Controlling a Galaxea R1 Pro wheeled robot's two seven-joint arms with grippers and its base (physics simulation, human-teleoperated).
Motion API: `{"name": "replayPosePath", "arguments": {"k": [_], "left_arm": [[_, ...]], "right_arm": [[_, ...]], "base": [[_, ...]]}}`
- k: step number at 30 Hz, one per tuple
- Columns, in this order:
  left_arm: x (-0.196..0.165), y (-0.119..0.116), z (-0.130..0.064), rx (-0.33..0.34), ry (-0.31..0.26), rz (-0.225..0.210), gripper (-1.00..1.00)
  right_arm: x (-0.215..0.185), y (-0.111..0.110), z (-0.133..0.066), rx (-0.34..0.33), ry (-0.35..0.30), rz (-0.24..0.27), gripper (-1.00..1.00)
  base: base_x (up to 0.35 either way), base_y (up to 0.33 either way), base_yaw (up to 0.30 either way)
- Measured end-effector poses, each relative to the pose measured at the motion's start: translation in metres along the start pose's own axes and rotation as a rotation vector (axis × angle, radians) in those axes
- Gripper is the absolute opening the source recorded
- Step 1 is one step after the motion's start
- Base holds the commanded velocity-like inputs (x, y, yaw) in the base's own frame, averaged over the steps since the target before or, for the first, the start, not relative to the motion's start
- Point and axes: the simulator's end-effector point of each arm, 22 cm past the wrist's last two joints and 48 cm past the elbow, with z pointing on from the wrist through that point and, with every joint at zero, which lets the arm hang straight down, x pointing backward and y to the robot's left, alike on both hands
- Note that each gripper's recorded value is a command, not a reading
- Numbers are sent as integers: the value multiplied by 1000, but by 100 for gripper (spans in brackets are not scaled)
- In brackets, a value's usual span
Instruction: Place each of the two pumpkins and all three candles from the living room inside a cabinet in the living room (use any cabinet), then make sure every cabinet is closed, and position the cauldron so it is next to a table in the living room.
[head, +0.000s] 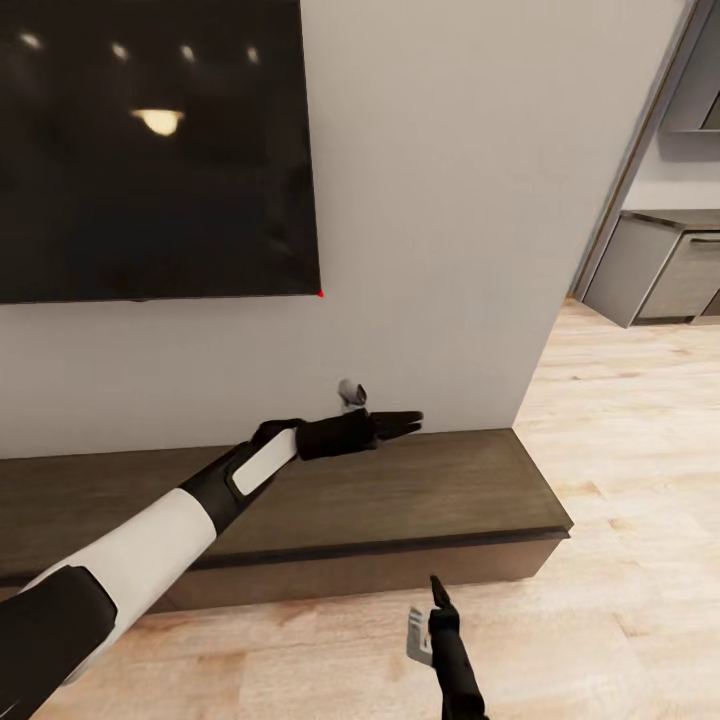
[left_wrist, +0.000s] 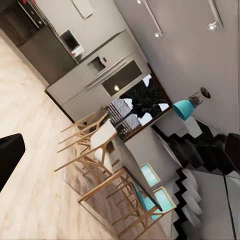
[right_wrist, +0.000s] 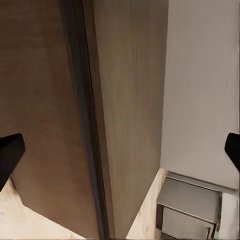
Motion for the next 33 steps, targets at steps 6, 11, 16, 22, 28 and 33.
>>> {"name": "replayPosePath", "arguments": {"k": [6,11,16,22,28,33], "left_arm": [[2,-6,6,17,5,6,100],[3,-10,10,31,4,7,100],[5,-12,16,40,5,4,100],[7,-14,23,48,7,0,100],[11,-15,31,55,9,-10,100],[11,-12,29,53,1,-18,100]], "right_arm": [[-6,-16,12,23,-33,-41,100],[-5,-23,22,19,-40,-64,100],[-16,-24,23,16,-93,-33,100],[-17,-29,24,28,-155,23,100],[-9,-30,25,34,-151,23,100],[-8,-30,25,35,-155,29,100]], "base": [[0,0,0],[0,0,0],[0,0,0],[0,0,0],[0,0,0],[0,0,0]]}}
